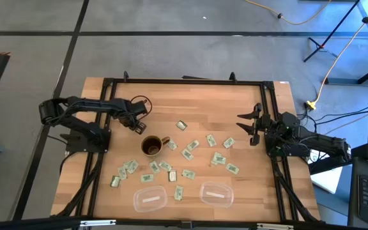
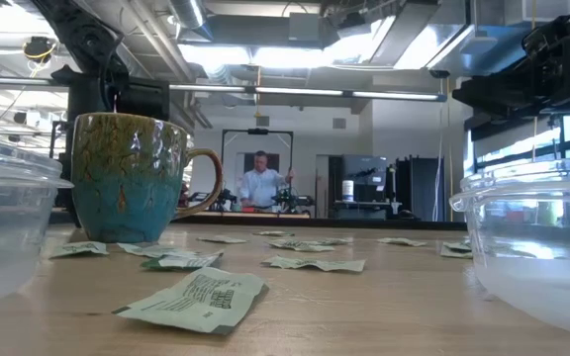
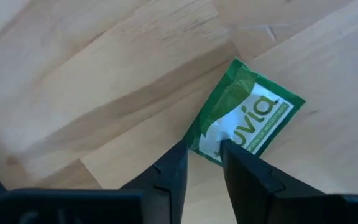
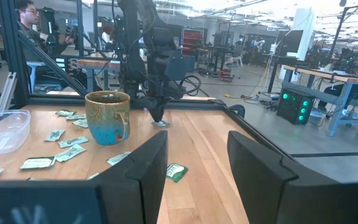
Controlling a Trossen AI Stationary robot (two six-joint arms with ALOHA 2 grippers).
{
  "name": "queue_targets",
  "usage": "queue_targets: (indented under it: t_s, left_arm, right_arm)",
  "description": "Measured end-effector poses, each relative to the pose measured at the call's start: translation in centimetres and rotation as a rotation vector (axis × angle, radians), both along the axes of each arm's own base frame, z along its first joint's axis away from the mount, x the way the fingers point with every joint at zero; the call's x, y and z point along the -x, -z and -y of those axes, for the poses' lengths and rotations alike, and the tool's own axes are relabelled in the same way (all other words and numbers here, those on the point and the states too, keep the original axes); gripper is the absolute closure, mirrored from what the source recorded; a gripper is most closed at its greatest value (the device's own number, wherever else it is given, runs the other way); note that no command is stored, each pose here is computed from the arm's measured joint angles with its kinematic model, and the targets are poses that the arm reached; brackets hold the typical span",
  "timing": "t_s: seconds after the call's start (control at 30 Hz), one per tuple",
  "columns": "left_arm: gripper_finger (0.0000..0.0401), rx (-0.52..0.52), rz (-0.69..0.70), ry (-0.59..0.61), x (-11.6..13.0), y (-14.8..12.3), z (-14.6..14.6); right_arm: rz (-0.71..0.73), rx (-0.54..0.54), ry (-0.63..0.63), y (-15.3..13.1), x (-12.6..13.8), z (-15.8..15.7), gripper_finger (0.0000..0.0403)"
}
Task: Pick and place items into bin
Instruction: Put the green stevia packet into the left transparent bin
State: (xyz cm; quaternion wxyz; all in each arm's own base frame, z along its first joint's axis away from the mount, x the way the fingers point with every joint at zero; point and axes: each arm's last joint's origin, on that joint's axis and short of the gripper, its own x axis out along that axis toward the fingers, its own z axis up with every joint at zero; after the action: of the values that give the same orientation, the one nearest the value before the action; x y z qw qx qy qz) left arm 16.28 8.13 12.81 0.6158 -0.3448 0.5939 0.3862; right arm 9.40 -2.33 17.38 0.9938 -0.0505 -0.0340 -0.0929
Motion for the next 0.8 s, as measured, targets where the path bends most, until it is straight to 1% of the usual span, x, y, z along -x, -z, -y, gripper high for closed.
queue_targets:
  t_s: [0.1, 0.23, 0.8]
  left_arm:
    - [0.0305, 0.043, 0.003, -0.067, 0.2, 0.3, -0.4]
    - [0.0315, 0.054, 0.009, -0.096, 0.4, 0.2, -0.9]
    - [0.0385, 0.036, 0.026, -0.108, 0.3, -0.2, -1.2]
  right_arm:
    - [0.000, 0.000, 0.000, 0.0, 0.0, 0.0, 0.0232]
    - [0.000, 0.000, 0.000, 0.0, 0.0, 0.0, 0.0232]
    - [-0.008, -0.002, 0.000, 0.1, 0.0, 0.0, 0.0232]
